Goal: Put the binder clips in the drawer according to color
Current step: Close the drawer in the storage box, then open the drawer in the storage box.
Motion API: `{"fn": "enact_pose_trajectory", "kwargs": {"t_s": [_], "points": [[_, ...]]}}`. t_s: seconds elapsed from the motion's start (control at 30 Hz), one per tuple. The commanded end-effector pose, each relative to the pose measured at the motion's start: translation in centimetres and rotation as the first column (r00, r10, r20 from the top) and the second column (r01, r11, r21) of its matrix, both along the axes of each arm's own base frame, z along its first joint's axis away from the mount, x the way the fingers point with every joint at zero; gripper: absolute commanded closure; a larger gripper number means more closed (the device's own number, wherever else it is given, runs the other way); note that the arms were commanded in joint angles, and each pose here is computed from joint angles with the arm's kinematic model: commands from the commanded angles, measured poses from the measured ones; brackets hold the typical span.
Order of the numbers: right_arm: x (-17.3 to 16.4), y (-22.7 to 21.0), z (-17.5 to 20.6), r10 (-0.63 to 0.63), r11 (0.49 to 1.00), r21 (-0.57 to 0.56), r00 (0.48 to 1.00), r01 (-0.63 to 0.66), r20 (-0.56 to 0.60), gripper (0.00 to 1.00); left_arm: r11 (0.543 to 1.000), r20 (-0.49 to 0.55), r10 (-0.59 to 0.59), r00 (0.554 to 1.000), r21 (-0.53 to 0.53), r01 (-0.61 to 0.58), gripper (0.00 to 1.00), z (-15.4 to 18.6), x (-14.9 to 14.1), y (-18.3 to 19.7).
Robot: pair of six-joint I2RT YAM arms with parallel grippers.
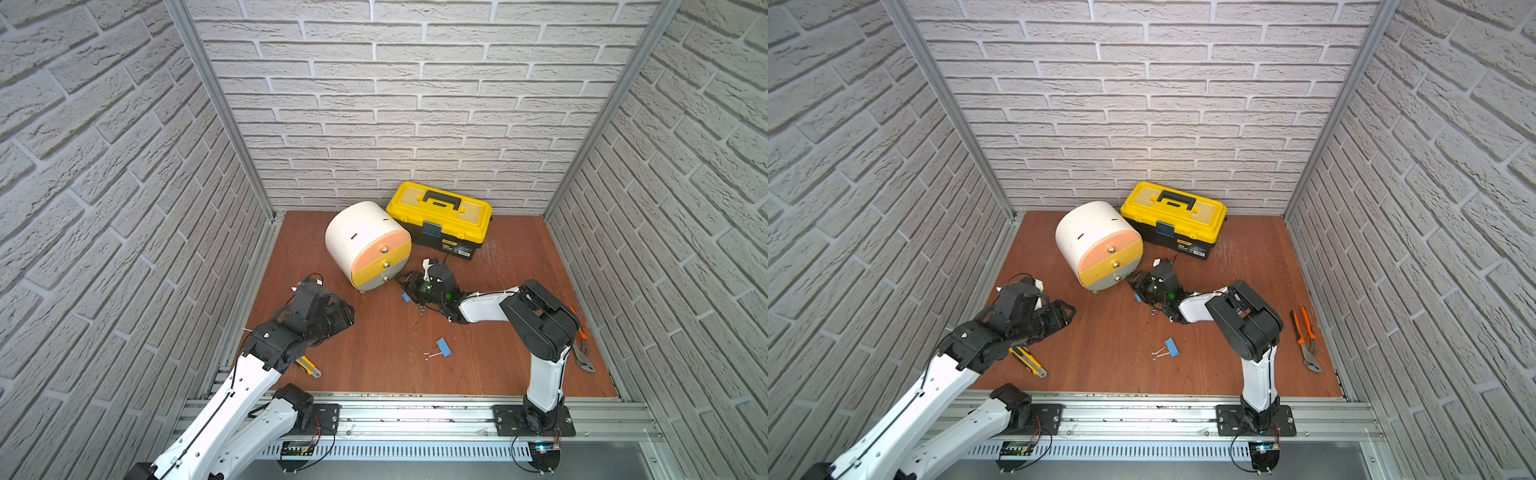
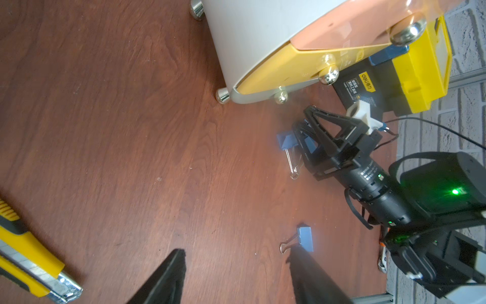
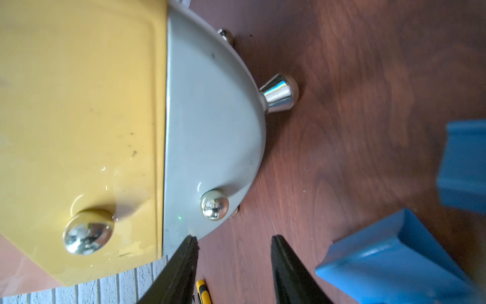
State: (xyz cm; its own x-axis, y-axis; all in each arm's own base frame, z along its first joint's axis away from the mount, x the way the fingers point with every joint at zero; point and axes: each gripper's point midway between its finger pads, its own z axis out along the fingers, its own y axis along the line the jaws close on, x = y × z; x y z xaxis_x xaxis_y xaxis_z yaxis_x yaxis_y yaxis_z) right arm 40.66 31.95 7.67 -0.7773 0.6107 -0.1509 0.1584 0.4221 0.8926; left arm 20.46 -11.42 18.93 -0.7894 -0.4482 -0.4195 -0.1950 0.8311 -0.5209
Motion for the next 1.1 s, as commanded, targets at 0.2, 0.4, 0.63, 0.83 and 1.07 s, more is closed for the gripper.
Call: {"fn": "enact_pose_trajectory", "kwargs": {"t_s": [0.2, 0.4, 0.63, 0.83, 1.07], "points": [[1.5, 3.2, 2.2, 0.026, 0.995, 0.096, 0.997, -0.032, 0.067, 0.59, 1.000, 0.009, 0.009, 1.000, 0.001, -0.009, 0.33, 0.6, 0.3, 0.3], [1.4, 3.8, 1.4, 0.029, 0.994, 0.100, 0.998, -0.034, 0.056, 0.63, 1.000, -0.001, 0.007, 1.000, 0.002, -0.007, 0.32, 0.4, 0.3, 0.3], [1.5, 4.1, 1.0, 0.021, 0.993, 0.114, 0.998, -0.026, 0.052, 0.66, 1.000, -0.006, 0.007, 1.000, -0.003, -0.007, 0.32, 0.3, 0.3, 0.3], [1.6, 4.6, 0.9, 0.022, 0.991, 0.128, 0.998, -0.029, 0.055, 0.68, 1.000, -0.010, 0.009, 1.000, -0.002, -0.009, 0.32, 0.2, 0.1, 0.5], [1.9, 4.8, 0.9, 0.007, 0.990, 0.143, 0.998, -0.016, 0.063, 0.72, 1.000, -0.012, 0.013, 1.000, -0.004, -0.013, 0.32, 0.3, -0.1, 0.7]]}}
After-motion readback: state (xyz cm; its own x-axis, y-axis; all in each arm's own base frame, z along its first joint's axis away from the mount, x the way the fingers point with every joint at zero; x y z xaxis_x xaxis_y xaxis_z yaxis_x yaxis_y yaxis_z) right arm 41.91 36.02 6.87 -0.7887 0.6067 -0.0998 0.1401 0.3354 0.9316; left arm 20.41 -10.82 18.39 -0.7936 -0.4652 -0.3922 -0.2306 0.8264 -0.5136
